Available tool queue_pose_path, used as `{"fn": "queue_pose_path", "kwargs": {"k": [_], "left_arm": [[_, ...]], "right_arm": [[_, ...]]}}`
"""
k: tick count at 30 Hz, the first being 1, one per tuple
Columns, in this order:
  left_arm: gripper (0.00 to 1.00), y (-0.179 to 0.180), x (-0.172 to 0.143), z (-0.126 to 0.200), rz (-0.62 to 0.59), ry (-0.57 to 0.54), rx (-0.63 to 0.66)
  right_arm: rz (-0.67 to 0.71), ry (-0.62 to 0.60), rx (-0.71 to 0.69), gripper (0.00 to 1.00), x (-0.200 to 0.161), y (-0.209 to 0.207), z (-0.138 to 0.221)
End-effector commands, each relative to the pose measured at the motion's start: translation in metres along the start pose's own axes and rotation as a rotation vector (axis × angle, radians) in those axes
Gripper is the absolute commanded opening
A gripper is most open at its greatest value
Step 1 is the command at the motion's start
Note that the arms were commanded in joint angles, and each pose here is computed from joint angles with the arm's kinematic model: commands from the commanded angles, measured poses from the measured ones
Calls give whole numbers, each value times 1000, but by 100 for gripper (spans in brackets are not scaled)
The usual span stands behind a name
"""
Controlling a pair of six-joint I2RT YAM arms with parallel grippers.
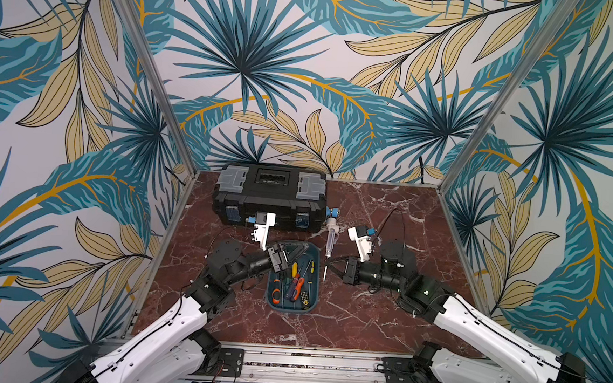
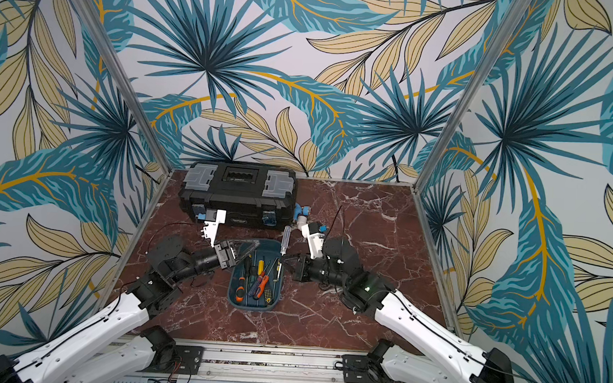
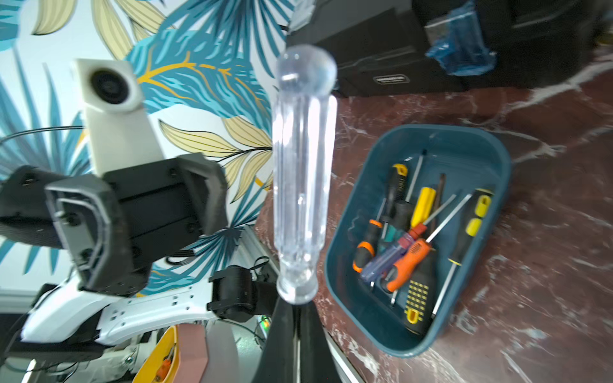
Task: Put the screwdriver on the desktop into the storage box
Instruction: Place the screwdriver in the storage box.
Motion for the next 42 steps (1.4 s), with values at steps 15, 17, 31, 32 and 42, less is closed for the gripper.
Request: {"fn": "queue_pose_path", "kwargs": {"k": [15,17,31,32,42], "left_arm": [[46,-6,-9,-12,12,109,-122],[39,-7,-9,-11,12,111,-121],[0,6,-2,-14,42,78,14],[0,10,0,-14,57,61,39],[0,46,6,-9,136,-53,209]], "right_arm": [[29,43,265,0,-2,57,-25],[30,37,263,0,-1,58,-24],[101,71,57,42,-7,42,-22],[127,84,-5,48,-10,37,-22],[263,171,-488,70,-32,-3,-32]]}}
Point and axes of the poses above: each gripper's point midway between its finger pads, its own z axis back along the fingers, its own y axis along the line the jaws close on, x = y × z, the point moved 4 cm from there along z, back along the fingers, and after that the axes turned 10 degrees about z, right-handed, at the moved point
